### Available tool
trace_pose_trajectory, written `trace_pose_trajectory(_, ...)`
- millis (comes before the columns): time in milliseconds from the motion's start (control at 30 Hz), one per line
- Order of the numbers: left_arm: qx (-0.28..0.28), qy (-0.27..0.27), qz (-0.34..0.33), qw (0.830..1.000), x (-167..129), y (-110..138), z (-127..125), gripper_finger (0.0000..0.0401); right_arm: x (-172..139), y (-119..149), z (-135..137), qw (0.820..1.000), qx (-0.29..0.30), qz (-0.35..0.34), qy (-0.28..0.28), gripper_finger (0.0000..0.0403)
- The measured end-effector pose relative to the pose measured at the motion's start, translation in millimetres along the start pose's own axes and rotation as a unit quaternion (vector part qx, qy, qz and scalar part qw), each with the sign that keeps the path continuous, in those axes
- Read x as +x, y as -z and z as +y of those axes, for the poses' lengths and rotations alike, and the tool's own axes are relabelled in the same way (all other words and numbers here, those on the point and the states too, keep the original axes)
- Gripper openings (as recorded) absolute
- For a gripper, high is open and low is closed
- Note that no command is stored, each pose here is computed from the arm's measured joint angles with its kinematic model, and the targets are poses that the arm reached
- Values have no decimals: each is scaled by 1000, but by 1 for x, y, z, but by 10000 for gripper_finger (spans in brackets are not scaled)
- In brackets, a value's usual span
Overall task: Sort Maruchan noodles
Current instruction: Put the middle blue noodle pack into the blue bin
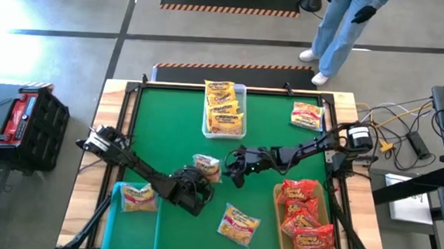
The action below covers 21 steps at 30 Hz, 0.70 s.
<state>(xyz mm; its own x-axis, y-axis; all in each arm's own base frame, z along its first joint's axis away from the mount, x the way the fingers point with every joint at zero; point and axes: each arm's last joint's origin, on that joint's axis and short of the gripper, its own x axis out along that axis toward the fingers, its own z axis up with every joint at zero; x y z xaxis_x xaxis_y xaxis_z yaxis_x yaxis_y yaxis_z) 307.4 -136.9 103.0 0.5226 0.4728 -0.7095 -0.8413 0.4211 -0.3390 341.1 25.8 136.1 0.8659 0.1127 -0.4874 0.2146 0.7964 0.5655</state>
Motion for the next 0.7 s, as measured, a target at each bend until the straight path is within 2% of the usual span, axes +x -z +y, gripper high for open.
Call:
trace_pose_trajectory(100, -5, -1, 0, 1000, 2, -2, 0, 156, -1, 4, -3, 1000, -18, 5, 23, 176)
trace_pose_trajectory(200, -8, -3, 1, 1000, 4, -4, 0, 153, -1, 7, -9, 998, 15, 8, 59, 176)
trace_pose_trajectory(267, -9, -3, 0, 1000, 4, -5, 0, 152, -1, 6, -8, 998, 37, 3, 58, 175)
trace_pose_trajectory(433, -8, -5, -1, 1000, 6, -4, 0, 152, 1, 0, -2, 999, 42, 14, 27, 183)
trace_pose_trajectory(533, -13, -9, -2, 1000, 10, -1, 1, 152, 2, -5, 0, 999, 29, 30, -3, 198)
trace_pose_trajectory(700, -40, 9, -2, 999, 17, 4, -3, 152, 3, -8, -1, 999, -41, 35, 5, 228)
